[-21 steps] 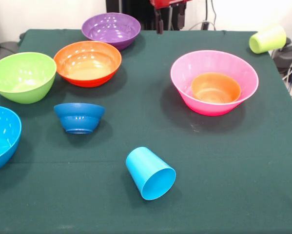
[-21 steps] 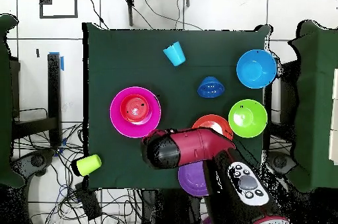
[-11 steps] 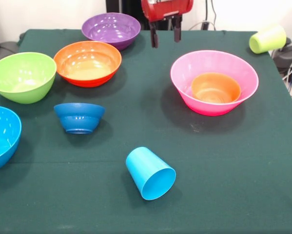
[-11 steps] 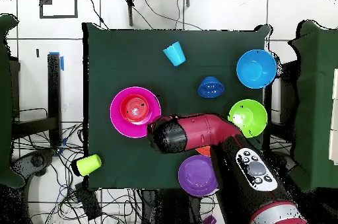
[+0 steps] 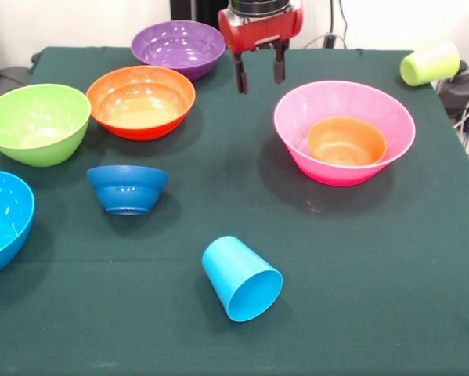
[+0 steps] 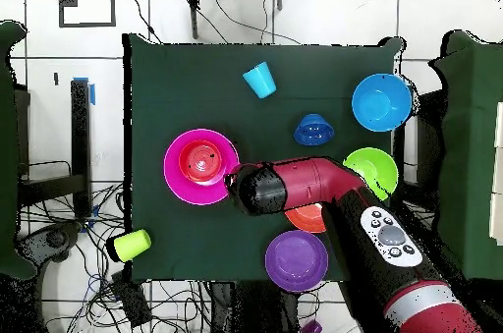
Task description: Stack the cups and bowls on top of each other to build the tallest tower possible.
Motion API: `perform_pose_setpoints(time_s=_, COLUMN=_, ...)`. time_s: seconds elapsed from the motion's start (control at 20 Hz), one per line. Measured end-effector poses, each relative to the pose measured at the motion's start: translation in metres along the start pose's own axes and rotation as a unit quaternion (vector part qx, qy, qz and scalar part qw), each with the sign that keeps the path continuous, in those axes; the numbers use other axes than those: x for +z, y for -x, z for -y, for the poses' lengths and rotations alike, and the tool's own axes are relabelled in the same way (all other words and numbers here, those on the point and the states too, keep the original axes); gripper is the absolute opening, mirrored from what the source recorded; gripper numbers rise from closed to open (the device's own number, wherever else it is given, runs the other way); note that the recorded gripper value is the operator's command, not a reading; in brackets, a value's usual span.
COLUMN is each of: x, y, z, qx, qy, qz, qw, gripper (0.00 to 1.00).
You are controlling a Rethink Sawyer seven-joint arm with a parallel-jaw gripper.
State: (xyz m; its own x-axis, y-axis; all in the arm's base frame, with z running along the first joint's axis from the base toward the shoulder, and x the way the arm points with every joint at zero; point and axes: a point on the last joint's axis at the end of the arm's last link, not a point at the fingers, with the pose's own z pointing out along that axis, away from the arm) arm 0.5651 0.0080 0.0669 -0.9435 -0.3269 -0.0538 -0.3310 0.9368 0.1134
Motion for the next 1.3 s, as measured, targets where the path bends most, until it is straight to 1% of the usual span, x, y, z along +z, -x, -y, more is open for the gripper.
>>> perform_pose_setpoints(time_s=0.25, x=-0.006, y=-0.003, z=0.009, qx=0.0, qy=0.0, qz=-0.01, qw=1.0, gripper=1.0)
perform_pose_setpoints(time_s=0.55, x=-0.024, y=-0.003, z=0.023, qx=0.004, qy=-0.007, qz=-0.014, qw=0.9999, gripper=1.0)
perform_pose_setpoints(time_s=0.7, x=-0.034, y=-0.001, z=0.03, qx=0.005, qy=-0.011, qz=-0.012, qw=0.9998, gripper=1.0)
perform_pose_setpoints(time_s=0.85, x=-0.046, y=-0.001, z=0.042, qx=0.009, qy=-0.019, qz=-0.009, qw=0.9997, gripper=1.0)
perform_pose_setpoints(time_s=1.05, x=-0.052, y=-0.003, z=0.054, qx=0.011, qy=-0.027, qz=-0.005, qw=0.9996, gripper=1.0)
perform_pose_setpoints(time_s=1.3, x=-0.051, y=-0.004, z=0.069, qx=0.01, qy=-0.036, qz=0.0, qw=0.9993, gripper=1.0)
